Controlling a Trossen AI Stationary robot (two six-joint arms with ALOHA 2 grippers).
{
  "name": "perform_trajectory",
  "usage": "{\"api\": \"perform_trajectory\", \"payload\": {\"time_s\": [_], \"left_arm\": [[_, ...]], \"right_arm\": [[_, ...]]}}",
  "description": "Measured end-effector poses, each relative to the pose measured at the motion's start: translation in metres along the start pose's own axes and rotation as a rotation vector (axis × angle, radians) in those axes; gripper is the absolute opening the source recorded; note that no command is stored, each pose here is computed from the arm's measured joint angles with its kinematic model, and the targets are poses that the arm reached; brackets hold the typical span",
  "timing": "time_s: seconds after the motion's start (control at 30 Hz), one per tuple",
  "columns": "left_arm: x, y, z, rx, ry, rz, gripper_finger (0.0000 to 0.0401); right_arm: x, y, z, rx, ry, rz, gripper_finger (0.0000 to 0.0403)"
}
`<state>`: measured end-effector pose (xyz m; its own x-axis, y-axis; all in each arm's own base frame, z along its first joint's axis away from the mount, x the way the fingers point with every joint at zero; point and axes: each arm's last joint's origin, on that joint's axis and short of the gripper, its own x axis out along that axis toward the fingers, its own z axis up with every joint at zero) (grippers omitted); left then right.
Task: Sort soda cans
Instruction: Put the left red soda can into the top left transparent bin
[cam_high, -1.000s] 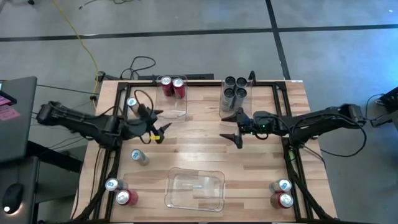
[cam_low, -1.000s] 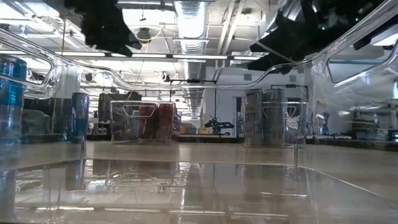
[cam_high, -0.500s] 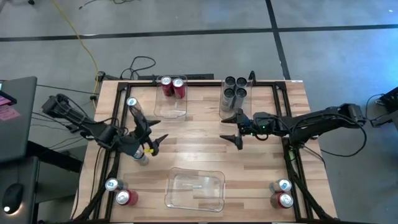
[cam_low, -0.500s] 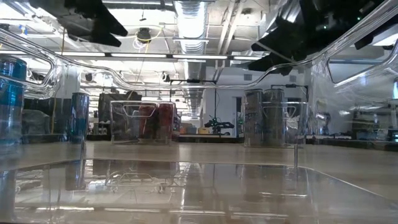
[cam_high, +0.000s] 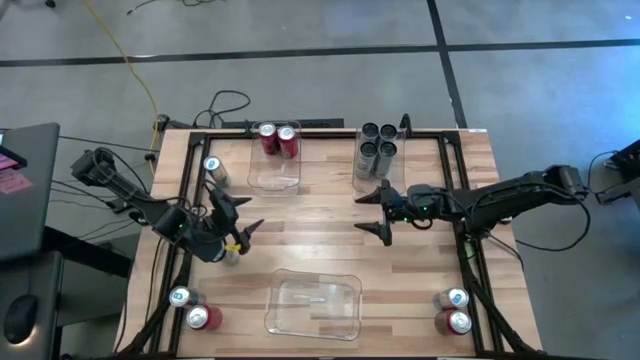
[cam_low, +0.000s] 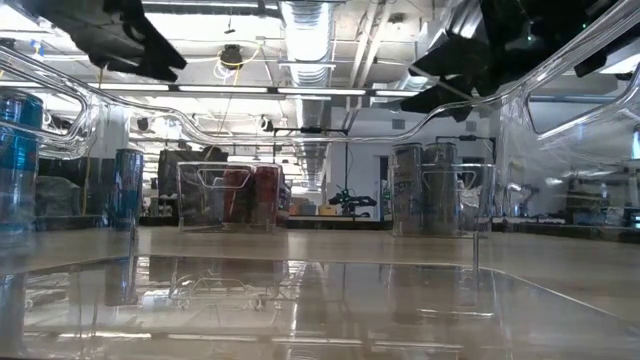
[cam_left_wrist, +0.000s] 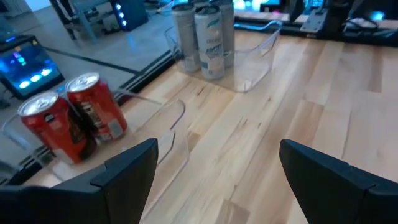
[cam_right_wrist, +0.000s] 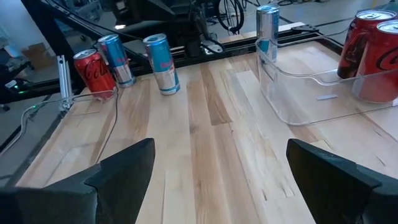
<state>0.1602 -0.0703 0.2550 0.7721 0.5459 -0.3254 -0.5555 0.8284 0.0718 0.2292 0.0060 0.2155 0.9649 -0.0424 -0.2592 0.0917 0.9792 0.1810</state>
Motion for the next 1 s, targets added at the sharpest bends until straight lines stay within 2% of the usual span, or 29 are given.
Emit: {"api": "perform_trajectory", "payload": {"time_s": [0.1, 0.27, 0.4, 0.5, 0.7, 0.87, 1.0], "left_arm": [[0.0, 0.002, -0.004, -0.007, 0.033, -0.003, 0.0329], [-0.001, 0.002, -0.012, -0.045, 0.18, -0.106, 0.0329], [-0.002, 0.002, -0.014, -0.104, 0.237, -0.142, 0.0329], [-0.003, 0.0, -0.014, -0.119, 0.296, -0.208, 0.0329], [-0.015, -0.009, 0.002, -0.105, 0.511, -0.532, 0.0329], [-0.029, -0.014, 0.021, -0.252, 0.711, -0.758, 0.0329], [-0.037, -0.017, 0.025, -0.378, 0.868, -0.822, 0.0329]], "right_arm": [[0.0, 0.0, 0.0, 0.0, 0.0, -0.001, 0.0381], [0.0, -0.001, 0.001, 0.002, -0.009, -0.007, 0.0381], [0.0, -0.001, 0.001, -0.002, -0.014, -0.006, 0.0381], [0.0, -0.001, 0.002, -0.002, -0.016, -0.006, 0.0381], [0.0, -0.001, 0.002, -0.003, -0.017, -0.006, 0.0381], [0.0, -0.001, 0.002, 0.001, -0.017, -0.006, 0.0381], [0.0, -0.001, 0.002, 0.027, -0.018, -0.006, 0.0381]]}}
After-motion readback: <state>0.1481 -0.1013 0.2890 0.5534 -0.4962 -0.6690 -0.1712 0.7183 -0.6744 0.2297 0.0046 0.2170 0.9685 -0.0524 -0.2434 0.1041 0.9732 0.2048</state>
